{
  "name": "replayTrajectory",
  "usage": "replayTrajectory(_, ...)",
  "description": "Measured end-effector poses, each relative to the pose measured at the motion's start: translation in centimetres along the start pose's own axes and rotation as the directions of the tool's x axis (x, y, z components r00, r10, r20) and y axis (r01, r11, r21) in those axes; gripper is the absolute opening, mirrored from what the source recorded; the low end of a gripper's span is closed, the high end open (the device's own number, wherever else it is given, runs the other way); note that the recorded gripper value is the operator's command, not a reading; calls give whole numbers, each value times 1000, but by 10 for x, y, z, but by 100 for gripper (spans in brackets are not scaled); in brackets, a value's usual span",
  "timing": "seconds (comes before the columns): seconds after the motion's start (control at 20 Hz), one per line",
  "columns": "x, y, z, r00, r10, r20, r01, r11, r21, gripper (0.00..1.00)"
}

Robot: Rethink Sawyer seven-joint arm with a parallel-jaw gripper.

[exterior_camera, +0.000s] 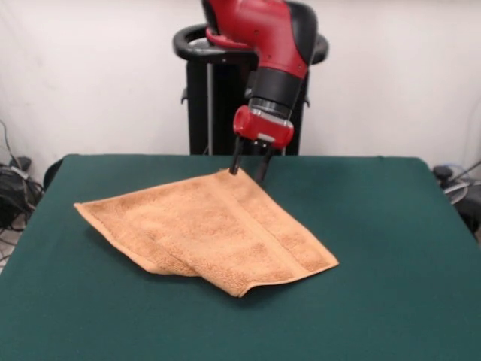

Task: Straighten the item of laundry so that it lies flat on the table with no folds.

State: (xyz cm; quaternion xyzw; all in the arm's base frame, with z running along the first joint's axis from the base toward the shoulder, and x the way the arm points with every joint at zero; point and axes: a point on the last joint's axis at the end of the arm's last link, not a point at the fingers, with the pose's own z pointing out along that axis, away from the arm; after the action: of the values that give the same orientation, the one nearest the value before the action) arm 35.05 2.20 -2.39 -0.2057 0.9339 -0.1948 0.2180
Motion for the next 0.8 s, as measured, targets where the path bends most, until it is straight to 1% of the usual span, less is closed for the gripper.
replayTrajectory(0.4,8,-7,8,1000,18,-13,-18,1000,6,100)
replayTrajectory(0.5,15,-10,14,999,30,-26,-30,999,-19,100)
replayTrajectory(0.6,25,-9,23,998,43,-54,-47,996,-71,100)
replayTrajectory(0.7,33,-7,31,995,54,-82,-64,991,-121,100)
replayTrajectory(0.8,35,-9,35,995,61,-78,-72,986,-148,100)
